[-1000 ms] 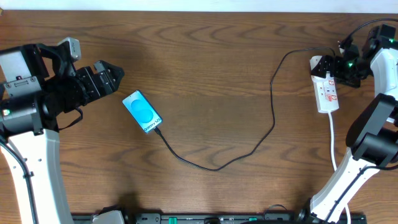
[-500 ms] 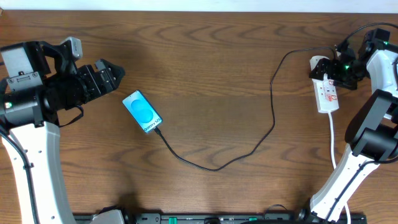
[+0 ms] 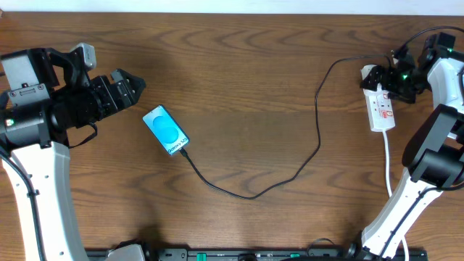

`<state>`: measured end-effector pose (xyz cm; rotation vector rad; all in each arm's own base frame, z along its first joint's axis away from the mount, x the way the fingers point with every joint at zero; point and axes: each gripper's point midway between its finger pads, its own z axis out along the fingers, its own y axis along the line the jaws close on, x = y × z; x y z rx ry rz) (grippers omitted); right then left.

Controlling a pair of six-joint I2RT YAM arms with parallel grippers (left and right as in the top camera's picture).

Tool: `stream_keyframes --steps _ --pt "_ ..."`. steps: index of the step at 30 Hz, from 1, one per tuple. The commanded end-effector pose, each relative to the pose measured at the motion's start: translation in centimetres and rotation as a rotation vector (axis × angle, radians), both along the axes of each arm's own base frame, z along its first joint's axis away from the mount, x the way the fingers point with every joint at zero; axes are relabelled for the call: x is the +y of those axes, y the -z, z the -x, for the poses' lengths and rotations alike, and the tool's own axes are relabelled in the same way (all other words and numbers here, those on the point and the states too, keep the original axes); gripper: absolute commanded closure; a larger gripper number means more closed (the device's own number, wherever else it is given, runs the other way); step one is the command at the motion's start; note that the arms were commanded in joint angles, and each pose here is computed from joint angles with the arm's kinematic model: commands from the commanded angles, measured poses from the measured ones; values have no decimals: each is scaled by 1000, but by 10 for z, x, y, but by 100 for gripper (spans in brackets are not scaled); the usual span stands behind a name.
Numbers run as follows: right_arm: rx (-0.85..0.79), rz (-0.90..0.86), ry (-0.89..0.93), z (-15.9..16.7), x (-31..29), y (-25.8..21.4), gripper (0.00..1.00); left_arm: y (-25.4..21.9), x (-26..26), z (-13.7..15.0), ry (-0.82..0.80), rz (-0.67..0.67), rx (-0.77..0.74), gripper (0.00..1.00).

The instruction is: Plug charger to phone and switch on socket

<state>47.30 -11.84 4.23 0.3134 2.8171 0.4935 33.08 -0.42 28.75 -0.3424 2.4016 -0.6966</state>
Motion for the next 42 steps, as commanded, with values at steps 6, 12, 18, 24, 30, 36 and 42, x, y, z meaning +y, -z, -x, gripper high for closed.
stream_keyframes --steps 6,12,18,24,30,36,42 --pt "-16 -85 27 -8 13 -4 1 -2 1 -2 -5 -3 -2 8" --pt "2 -94 41 -5 14 -3 1 -2 1 -2 -5 -2 -1 8" --pt "14 -98 45 -3 15 -3 1 -2 1 -1 -5 -1 3 8" --pt "35 -34 60 0 4 2 1 -1 1 0 -6 -1 6 8" --pt "46 -13 65 2 1 4 1 -1 1 0 -5 0 6 8" --pt "61 -25 70 5 3 4 1 -1 1 0 -6 0 6 8" --pt "43 -61 63 2 8 1 1 -1 0 1 -5 1 11 8"
